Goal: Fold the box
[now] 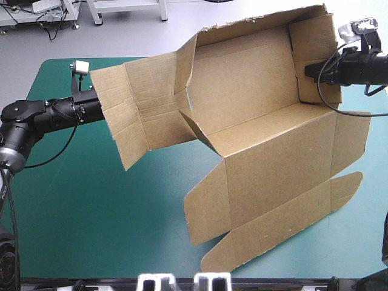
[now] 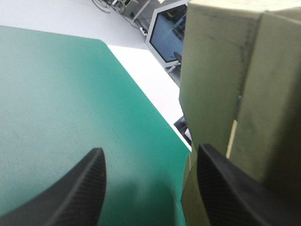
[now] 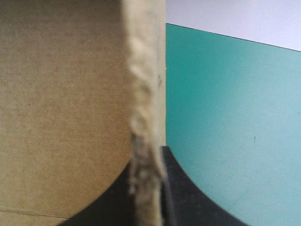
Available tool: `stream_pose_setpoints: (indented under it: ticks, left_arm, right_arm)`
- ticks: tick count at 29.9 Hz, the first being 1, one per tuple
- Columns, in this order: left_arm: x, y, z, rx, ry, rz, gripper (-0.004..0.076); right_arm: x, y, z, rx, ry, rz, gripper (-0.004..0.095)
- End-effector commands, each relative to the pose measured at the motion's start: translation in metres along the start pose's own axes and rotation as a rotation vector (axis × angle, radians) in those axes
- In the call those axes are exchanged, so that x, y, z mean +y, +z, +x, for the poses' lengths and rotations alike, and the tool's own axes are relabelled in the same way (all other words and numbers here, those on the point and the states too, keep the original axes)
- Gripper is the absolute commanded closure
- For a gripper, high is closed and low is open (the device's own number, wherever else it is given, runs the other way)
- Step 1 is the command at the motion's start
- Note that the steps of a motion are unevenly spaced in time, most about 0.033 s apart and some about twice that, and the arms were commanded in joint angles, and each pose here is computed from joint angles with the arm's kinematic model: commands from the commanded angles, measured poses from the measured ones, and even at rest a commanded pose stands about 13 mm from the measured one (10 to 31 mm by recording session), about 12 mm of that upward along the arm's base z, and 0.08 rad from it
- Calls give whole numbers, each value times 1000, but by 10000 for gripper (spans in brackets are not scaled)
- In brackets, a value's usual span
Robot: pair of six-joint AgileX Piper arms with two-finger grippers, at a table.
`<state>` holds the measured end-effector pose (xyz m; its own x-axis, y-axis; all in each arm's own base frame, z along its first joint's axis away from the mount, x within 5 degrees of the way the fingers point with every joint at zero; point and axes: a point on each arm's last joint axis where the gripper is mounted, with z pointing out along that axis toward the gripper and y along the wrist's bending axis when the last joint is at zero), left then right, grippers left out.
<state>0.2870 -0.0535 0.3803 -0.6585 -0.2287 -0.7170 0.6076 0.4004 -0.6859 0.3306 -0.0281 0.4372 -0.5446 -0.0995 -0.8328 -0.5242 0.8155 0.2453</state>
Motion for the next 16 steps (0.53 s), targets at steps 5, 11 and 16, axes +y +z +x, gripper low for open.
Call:
stream_pose_setpoints:
  ticks: [5,11,16]
  left_arm:
    - [-51,-12,-5,-41,64,161,302]
    - [-56,-14,-5,-45,66,164,301]
    - [-55,-14,-3,-22,69,144,300]
  right_arm:
    - [19,0,-20,-109,-15,16,932]
    - [39,22,-30,-146,-36,65,932]
    - [58,36,-36,-180,-48,37,932]
